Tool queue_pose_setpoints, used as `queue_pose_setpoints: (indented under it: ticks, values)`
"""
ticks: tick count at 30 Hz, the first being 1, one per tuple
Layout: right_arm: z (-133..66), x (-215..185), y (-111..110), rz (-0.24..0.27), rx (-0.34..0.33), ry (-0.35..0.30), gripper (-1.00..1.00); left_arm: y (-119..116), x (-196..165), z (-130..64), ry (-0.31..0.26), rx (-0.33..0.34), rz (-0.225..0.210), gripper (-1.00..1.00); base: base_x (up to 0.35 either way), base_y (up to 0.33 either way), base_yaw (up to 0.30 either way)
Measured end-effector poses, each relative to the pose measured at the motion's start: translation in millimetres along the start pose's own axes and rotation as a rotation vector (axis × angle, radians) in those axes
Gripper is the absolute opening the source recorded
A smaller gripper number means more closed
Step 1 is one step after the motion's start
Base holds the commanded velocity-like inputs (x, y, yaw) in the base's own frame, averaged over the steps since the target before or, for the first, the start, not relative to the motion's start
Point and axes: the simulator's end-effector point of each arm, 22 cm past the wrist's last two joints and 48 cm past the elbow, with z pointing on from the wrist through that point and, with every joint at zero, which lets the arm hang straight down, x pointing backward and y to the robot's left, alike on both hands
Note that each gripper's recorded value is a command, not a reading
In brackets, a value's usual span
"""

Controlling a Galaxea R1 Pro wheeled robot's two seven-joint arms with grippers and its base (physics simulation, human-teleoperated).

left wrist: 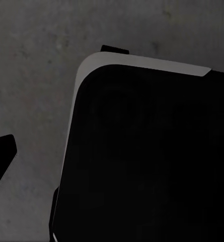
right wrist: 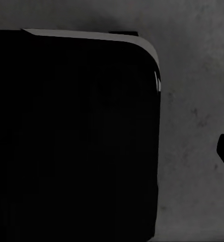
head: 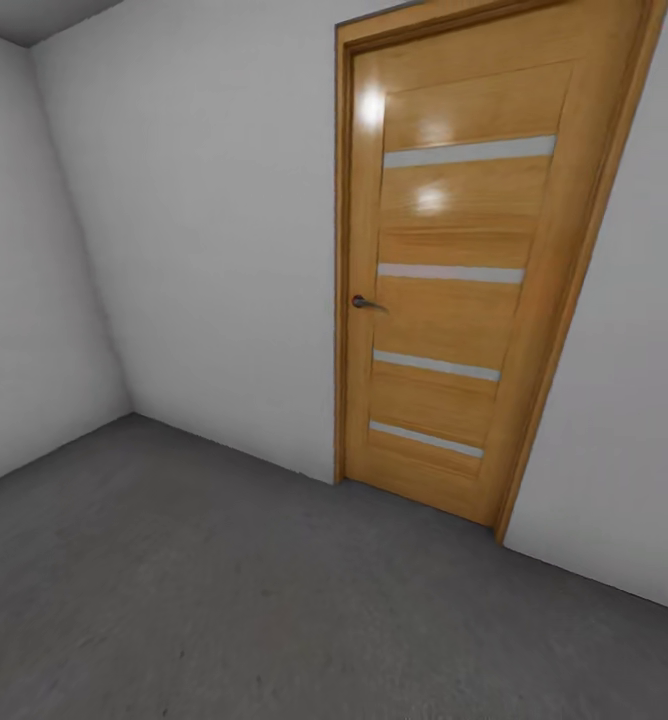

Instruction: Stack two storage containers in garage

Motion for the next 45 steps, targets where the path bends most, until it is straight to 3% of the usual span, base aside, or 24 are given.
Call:
queue_pose_setpoints:
  ticks: [11,28,45]
  values:
    - [0.0,0.4,-2.4,-0.015,0.001,0.002,1.00,0.2,0.1,-0.1,0.000,0.000,0.002,1.00,0.023,0.000,-0.033]
    - [-0.1,0.1,-0.1,-0.014,-0.001,-0.001,1.00,1.0,2.0,-0.2,0.008,0.001,0.004,1.00,0.301,0.000,-0.010]
    - [-0.1,0.1,2.1,-0.016,-0.004,-0.001,1.00,1.6,1.4,-0.1,0.005,0.000,0.004,1.00,0.320,0.000,-0.228]
